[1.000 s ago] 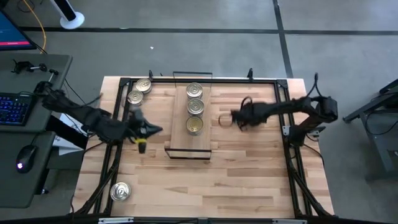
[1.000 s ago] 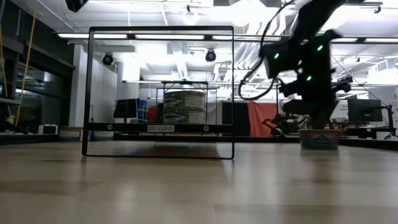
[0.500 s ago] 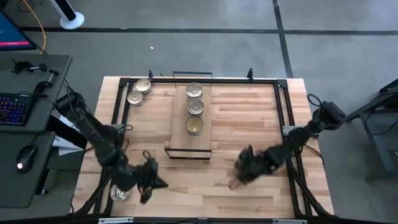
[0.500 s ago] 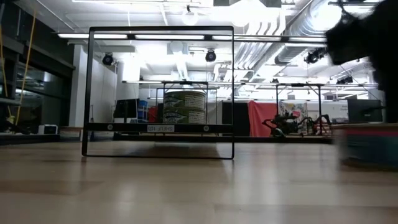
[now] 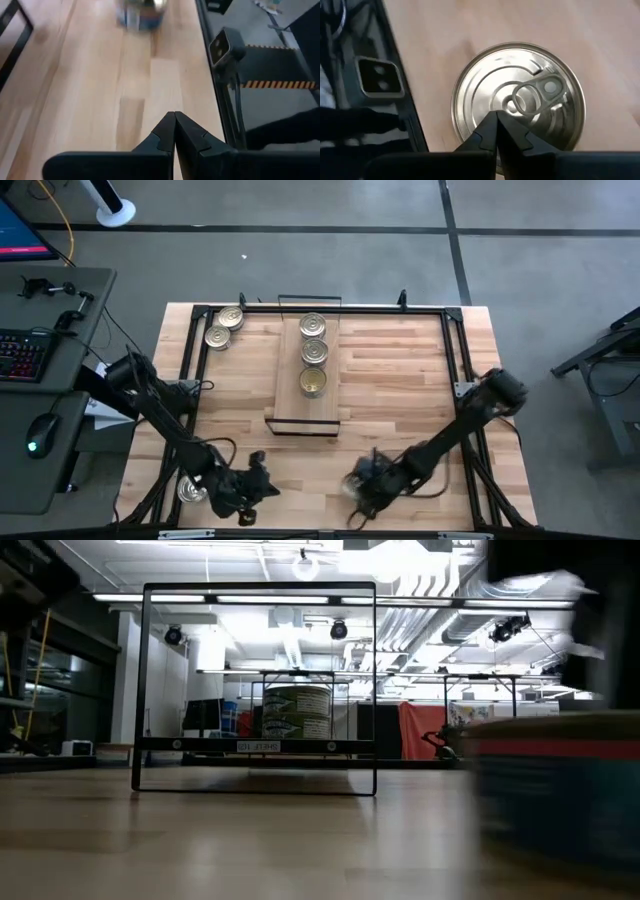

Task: Stack canned seafood by type on shelf
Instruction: Stack the blue pink tuna can on top of the other blue pink tuna cans on the shelf

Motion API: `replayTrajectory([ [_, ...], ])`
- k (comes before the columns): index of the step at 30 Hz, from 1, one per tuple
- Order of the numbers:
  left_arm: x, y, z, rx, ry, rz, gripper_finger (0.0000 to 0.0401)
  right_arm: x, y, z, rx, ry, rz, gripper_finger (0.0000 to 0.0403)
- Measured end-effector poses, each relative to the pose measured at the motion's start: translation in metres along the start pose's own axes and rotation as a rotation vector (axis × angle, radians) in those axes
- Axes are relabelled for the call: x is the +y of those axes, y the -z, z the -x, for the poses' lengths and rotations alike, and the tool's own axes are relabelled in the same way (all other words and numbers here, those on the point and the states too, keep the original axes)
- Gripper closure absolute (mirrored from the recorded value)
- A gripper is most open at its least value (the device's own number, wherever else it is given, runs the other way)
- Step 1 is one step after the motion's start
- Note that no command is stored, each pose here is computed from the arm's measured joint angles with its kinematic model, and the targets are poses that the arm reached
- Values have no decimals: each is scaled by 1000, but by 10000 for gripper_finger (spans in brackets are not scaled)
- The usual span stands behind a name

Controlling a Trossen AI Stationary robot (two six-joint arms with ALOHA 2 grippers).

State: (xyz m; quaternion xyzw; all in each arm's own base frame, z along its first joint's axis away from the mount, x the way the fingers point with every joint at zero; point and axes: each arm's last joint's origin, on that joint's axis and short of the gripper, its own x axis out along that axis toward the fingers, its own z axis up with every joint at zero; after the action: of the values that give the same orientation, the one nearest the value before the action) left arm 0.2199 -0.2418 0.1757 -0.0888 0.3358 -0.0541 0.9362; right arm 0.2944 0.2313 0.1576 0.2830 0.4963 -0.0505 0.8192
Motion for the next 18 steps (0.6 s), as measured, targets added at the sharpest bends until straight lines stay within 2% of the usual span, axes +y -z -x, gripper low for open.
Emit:
replayTrajectory([
  [2,-2,0,-11,-53,-4,-27,401,17,-16,-11,-24,-12,62,403],
  [5,-4,-4,-25,-141,12,-32,401,40,-40,-23,-54,-37,64,403],
  [10,-10,-10,-38,-249,65,-82,401,71,-67,-3,-113,-68,42,403],
  [14,-11,-14,-48,-248,44,-154,401,72,-57,9,-63,14,52,403],
  [18,-11,-6,-61,-208,36,-203,401,65,-35,0,59,44,54,403],
])
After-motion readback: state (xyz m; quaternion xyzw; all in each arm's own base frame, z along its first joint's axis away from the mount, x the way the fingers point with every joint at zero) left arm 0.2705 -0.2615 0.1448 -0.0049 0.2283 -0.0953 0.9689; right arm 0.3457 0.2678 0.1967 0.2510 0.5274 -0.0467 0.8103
